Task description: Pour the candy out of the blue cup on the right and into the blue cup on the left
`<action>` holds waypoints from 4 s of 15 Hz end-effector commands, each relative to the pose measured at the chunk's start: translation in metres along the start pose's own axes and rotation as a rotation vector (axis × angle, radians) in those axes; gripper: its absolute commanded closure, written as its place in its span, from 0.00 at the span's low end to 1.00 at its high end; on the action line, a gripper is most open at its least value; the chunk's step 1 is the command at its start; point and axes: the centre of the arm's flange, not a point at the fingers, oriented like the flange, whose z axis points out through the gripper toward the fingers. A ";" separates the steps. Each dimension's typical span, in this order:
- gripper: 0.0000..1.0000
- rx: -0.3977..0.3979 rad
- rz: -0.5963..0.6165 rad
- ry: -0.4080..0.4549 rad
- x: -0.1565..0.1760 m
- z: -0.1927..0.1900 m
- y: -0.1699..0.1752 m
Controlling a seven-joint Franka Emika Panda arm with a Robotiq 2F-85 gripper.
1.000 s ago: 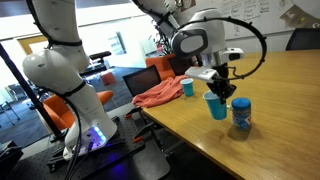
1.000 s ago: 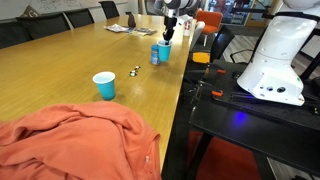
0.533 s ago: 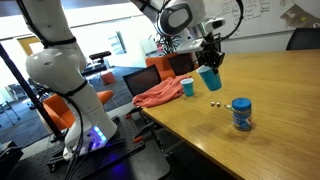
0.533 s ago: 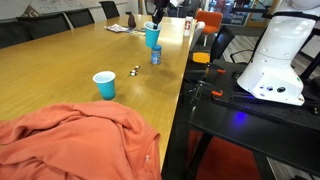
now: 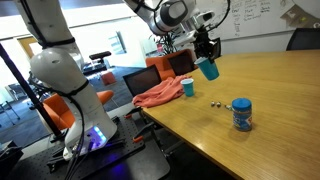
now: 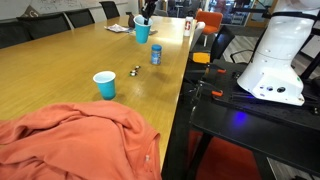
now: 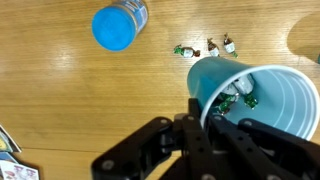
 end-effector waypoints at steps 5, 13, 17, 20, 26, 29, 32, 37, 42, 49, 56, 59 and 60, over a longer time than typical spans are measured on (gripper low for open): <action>0.99 -0.002 -0.015 0.002 0.016 0.012 -0.024; 0.99 -0.088 -0.218 0.025 0.067 0.016 -0.150; 0.99 -0.156 -0.331 0.012 0.070 0.019 -0.204; 0.99 -0.264 -0.419 0.008 0.065 0.025 -0.236; 0.99 -0.526 -0.600 0.062 0.059 0.042 -0.279; 0.96 -0.484 -0.608 0.058 0.052 0.042 -0.281; 0.96 -0.476 -0.607 0.053 0.051 0.044 -0.280; 0.99 -0.536 -0.588 0.024 0.056 0.048 -0.292; 0.99 -0.673 -0.546 -0.010 0.054 0.053 -0.330; 0.99 -0.930 -0.526 -0.042 0.046 0.078 -0.370; 0.99 -1.044 -0.600 -0.057 0.042 0.124 -0.385; 0.99 -1.056 -0.623 -0.053 0.043 0.140 -0.395; 0.99 -1.062 -0.632 -0.051 0.043 0.143 -0.400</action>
